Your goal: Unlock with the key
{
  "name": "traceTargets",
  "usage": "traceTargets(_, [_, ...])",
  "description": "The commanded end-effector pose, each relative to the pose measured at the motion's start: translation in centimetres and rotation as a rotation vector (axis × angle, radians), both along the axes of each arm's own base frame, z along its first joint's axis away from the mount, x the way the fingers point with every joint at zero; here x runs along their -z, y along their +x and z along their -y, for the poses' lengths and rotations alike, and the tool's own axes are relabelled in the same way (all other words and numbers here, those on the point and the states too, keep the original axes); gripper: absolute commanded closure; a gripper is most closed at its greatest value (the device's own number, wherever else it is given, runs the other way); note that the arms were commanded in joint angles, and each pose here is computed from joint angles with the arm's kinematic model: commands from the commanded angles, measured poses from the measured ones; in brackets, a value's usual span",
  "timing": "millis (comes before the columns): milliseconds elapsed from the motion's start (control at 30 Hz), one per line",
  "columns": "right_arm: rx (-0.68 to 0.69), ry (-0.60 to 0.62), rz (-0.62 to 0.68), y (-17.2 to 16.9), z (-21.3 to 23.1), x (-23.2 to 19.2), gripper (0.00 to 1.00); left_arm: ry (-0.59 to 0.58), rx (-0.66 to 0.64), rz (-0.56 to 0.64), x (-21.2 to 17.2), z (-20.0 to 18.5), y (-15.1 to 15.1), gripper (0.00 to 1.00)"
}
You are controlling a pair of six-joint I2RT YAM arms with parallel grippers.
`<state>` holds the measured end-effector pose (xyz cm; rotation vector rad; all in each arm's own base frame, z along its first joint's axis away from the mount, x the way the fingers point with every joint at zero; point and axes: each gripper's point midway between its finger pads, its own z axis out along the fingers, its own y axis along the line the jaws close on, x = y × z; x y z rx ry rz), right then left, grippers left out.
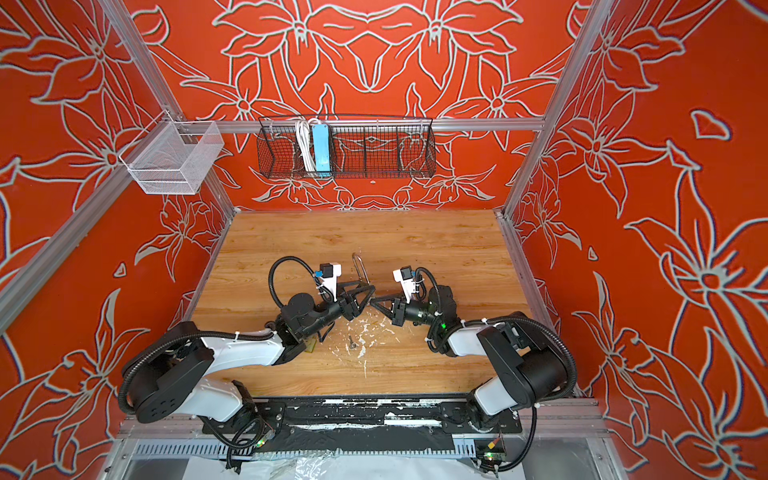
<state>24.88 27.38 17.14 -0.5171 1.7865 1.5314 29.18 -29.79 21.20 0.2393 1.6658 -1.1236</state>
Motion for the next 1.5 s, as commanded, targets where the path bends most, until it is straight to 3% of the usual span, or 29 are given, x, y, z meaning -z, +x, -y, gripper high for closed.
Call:
traceTargets(0, [0.059,-0.049,0.13,1.1,-0.1,-2.2,0.73,0.042,0.118,0.019,-1.5,1.3,-2.4,1.0])
traceTargets(67, [0.135,-0.124,0.145,1.7,0.8,-1.6,0.57,0.127,0.046,-0.006,-1.2,0.1,-1.8,1.0])
traceTargets(233, [0.242,-0.169,0.22,1.7,2.7,-2.3,0.25,0.262,-0.059,-0.043,-0.8,-3.3,-0.9,1.0])
traceTargets(367, [0.354,-0.187,0.264,1.9,4.5,-2.8,0.12,0.284,-0.019,-0.058,-0.7,-4.8,-2.1,1.0])
traceTargets(533, [0.448,-0.185,0.284,2.4,6.2,-2.9,0.1,0.262,0.274,0.019,-2.6,-3.1,-7.5,1.0])
traceTargets(733, [0.329,-0.088,0.268,1.6,4.6,-3.8,0.1,0.194,0.45,0.046,-3.9,-2.3,-10.8,1.0])
traceTargets(967, [0.196,0.0,0.26,0.6,2.8,-4.4,0.1,0.21,0.504,0.009,-2.5,-1.5,-10.9,1.0])
traceTargets(1467, [0.126,0.024,0.23,0.3,1.9,-4.4,0.1,0.214,0.579,-0.026,-0.9,2.1,-10.3,1.0])
